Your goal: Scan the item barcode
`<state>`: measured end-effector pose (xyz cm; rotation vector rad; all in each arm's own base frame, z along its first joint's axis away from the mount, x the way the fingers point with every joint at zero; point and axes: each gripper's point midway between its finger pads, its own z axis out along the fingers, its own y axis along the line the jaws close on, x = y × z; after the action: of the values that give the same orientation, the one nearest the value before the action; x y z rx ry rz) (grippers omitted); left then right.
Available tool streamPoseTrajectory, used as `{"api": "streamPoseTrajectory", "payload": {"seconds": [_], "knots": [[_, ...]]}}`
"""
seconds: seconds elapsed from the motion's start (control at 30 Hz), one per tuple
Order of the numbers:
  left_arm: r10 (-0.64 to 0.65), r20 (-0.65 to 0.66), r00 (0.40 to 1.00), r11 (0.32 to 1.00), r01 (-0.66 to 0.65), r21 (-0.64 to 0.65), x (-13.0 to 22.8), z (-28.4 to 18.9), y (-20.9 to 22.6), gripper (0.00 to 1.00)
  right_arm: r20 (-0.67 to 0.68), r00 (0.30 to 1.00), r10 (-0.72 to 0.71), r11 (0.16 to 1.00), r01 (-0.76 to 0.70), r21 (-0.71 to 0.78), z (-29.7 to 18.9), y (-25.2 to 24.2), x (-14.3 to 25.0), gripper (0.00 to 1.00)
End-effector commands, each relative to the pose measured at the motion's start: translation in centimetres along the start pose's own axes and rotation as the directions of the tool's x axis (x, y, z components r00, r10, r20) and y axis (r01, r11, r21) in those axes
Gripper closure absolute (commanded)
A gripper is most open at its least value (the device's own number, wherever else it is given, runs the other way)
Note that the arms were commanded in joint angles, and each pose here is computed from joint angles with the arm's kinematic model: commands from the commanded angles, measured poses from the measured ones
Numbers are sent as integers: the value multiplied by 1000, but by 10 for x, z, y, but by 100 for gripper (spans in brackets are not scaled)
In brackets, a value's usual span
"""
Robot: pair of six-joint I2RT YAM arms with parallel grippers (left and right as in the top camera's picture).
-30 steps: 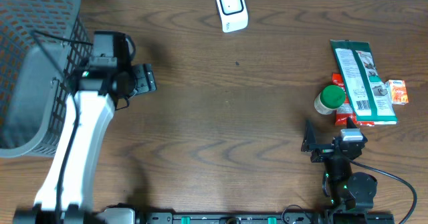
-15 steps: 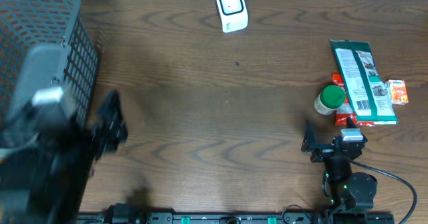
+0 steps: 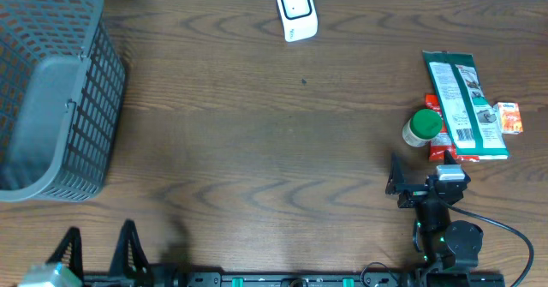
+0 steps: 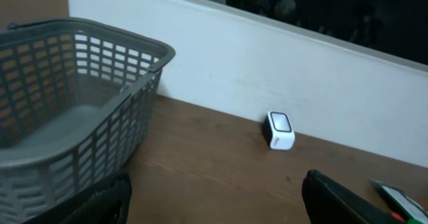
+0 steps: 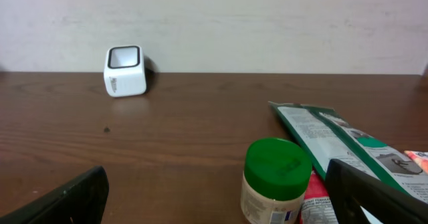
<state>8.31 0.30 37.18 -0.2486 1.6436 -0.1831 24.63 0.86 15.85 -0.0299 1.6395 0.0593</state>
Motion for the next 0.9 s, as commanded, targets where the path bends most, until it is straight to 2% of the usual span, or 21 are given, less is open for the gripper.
{"api": "streamPoseTrajectory", "payload": {"seconds": [0.0,0.2,0.37,0.53,0.6,0.67,0.73,0.87], "knots": [[18,2,1000,999,-18,-31,24,2,10,18,0,1000,14,1000,-14,8,0,-1,0,1],[18,34,999,999,-17,-30,37,25,15,18,0,1000,14,1000,-14,8,0,-1,0,1],[16,215,977,999,-27,45,8,54,3,18,0,1000,14,1000,-14,8,0,-1,0,1],[-5,476,879,986,-74,146,-27,73,-14,18,0,1000,14,1000,-14,8,0,-1,0,1],[-21,588,809,977,-108,184,-32,77,-18,18,0,1000,14,1000,-14,8,0,-1,0,1],[-32,644,764,973,-123,195,-29,79,-17,18,0,1000,14,1000,-14,8,0,-1,0,1],[-37,664,746,971,-129,199,-20,85,-14,18,0,1000,14,1000,-14,8,0,-1,0,1],[-27,606,795,976,-111,189,16,111,-4,18,0,1000,14,1000,-14,8,0,-1,0,1]]}}
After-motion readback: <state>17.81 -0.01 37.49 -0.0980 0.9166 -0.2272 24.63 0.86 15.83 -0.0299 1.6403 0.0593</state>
